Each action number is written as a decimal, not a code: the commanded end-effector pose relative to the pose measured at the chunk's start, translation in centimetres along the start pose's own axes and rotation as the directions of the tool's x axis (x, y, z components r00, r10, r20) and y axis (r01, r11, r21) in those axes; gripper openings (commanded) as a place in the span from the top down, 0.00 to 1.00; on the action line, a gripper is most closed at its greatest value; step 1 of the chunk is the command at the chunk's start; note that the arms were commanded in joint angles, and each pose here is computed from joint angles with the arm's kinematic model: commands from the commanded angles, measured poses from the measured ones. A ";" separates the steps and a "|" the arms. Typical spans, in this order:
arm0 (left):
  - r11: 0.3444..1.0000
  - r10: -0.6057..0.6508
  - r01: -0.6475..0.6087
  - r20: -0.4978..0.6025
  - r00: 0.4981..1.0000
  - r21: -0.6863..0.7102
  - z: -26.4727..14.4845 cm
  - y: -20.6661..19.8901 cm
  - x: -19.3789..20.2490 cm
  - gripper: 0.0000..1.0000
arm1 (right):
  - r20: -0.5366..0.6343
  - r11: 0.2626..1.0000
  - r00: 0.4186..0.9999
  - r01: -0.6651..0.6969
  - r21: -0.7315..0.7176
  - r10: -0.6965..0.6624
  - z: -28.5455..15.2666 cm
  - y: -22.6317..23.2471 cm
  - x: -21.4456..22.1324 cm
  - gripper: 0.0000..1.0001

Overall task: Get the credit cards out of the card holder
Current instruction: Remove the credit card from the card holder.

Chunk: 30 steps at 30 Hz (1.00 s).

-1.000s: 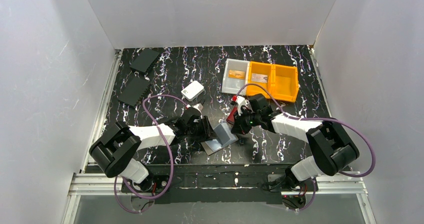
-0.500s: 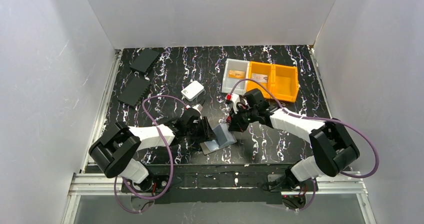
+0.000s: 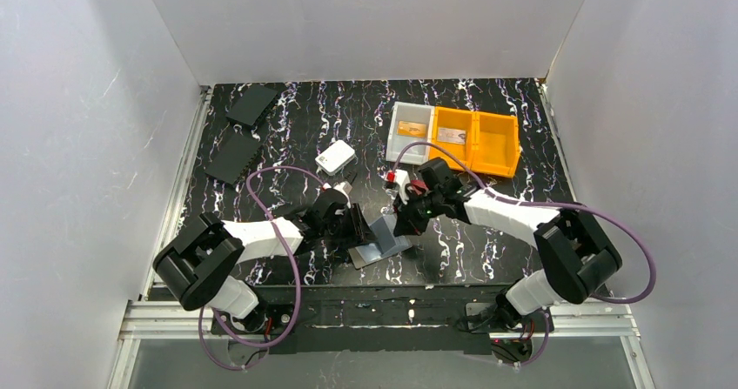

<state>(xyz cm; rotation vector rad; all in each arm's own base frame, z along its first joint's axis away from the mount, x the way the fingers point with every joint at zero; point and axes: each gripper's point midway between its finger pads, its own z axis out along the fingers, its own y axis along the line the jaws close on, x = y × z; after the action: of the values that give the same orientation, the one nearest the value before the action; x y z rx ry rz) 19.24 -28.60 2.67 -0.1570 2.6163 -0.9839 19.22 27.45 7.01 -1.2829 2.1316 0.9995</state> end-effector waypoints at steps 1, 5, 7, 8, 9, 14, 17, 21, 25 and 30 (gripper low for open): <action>1.000 0.016 -0.016 0.021 1.000 -0.004 -0.6 0.3 -0.1 0.69 | -0.012 1.000 1.000 0.002 -0.026 -0.002 0.9 0.4 0.0 0.93; 1.000 0.019 -0.019 0.027 0.999 0.010 -0.9 -0.1 -0.1 0.69 | -0.027 0.999 1.000 -0.003 -0.050 0.001 1.5 0.8 0.2 0.93; 1.000 0.019 -0.020 0.029 0.999 0.019 -1.0 -0.3 -0.2 0.69 | -0.029 0.997 1.000 -0.001 -0.074 -0.001 1.7 1.2 0.2 0.93; 0.999 0.020 -0.021 0.030 0.999 0.024 -1.1 -0.4 -0.2 0.68 | -0.028 0.996 1.000 0.000 -0.091 -0.003 1.8 1.5 0.1 0.93; 0.999 0.020 -0.022 0.034 0.999 0.033 -1.2 -0.5 -0.2 0.68 | -0.024 0.994 1.000 0.002 -0.108 -0.005 1.8 1.8 0.0 0.93; 0.996 -0.003 -0.002 0.055 0.998 0.085 -1.8 -1.2 -0.5 0.64 | -0.015 0.985 1.000 0.001 -0.175 -0.003 2.0 2.9 -0.4 0.93; 0.992 -0.036 0.027 0.068 0.997 0.123 -2.2 -1.6 -0.7 0.57 | -0.017 0.983 1.000 -0.011 -0.185 0.008 2.2 2.9 -0.5 0.92; 0.983 -0.072 0.056 0.087 0.994 0.174 -2.7 -2.2 -1.0 0.46 | -0.021 0.981 1.000 -0.027 -0.194 0.024 2.5 2.9 -0.6 0.92; 0.973 -0.117 0.094 0.102 0.988 0.211 -3.1 -2.8 -1.5 0.35 | -0.027 0.979 0.999 -0.041 -0.199 0.036 2.8 2.8 -0.6 0.92; 0.959 -0.175 0.142 0.119 0.977 0.244 -3.6 -3.2 -2.3 0.23 | -0.027 0.980 0.999 -0.042 -0.197 0.038 2.8 2.7 -0.5 0.91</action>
<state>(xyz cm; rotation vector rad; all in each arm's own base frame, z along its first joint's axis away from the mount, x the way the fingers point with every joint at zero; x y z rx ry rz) 19.53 -28.37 6.34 -0.3082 2.4385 -1.2095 16.53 29.60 5.28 -1.3455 2.1887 1.2120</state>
